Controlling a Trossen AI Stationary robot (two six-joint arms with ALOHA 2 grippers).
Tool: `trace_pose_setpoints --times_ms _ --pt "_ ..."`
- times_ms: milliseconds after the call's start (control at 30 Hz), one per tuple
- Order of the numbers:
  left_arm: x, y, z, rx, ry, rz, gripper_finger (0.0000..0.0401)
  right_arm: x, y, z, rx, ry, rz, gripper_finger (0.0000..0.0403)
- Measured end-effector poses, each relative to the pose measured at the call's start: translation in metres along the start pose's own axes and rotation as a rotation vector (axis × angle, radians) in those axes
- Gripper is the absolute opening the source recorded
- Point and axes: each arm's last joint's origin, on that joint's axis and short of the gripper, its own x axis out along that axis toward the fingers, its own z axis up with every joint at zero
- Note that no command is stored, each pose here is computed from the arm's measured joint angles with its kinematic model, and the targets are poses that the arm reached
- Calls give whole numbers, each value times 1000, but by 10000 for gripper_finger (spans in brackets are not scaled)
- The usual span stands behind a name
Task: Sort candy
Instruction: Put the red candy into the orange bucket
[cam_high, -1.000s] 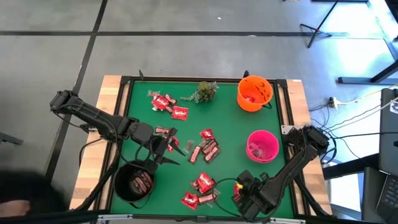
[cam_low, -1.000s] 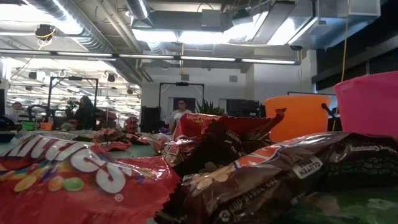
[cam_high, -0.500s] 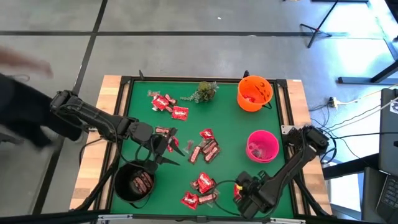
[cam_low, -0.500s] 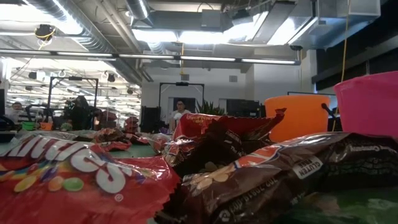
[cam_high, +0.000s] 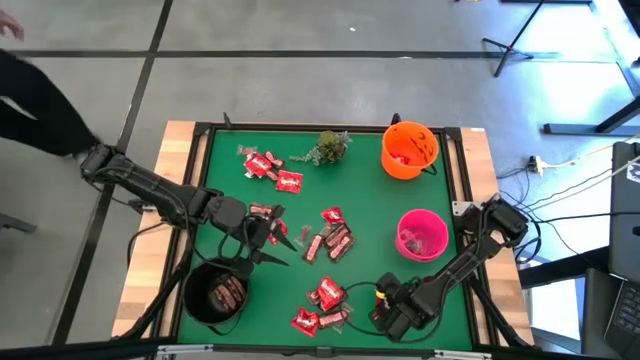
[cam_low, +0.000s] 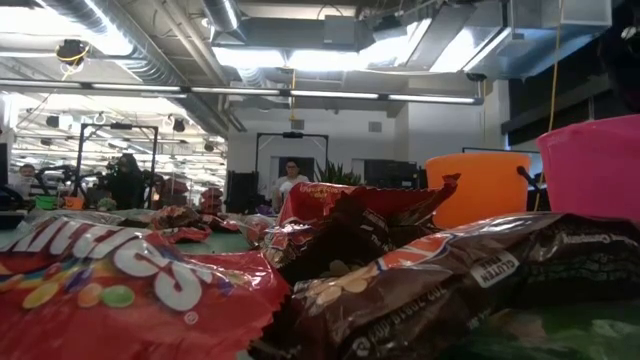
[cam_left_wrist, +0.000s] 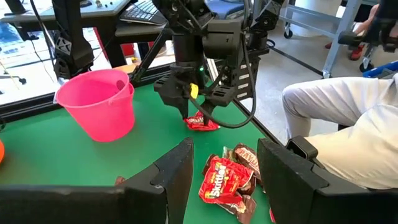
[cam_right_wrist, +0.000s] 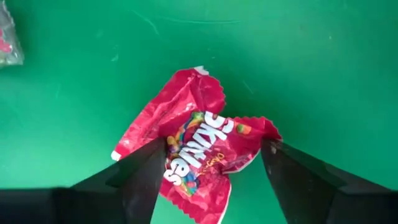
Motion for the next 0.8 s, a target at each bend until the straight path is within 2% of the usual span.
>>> trace_pose_setpoints --times_ms 67,133,333,400,633,800 --pt "0 0 0 0 0 0 167 1 -1 0 22 14 -4 255" --pt "0 0 -1 -1 5 -1 167 1 -1 -1 22 23 -6 219" --pt "0 0 -2 -3 21 -2 167 -9 7 -1 -28 6 13 55" --pt "0 0 -2 -3 21 -2 167 -17 10 1 -30 -31 42 18" --pt "0 -1 -2 -2 14 -33 167 -76 15 11 -38 -263 74 40" --pt "0 -1 -1 -2 13 -33 167 -139 0 28 -32 -578 34 19"
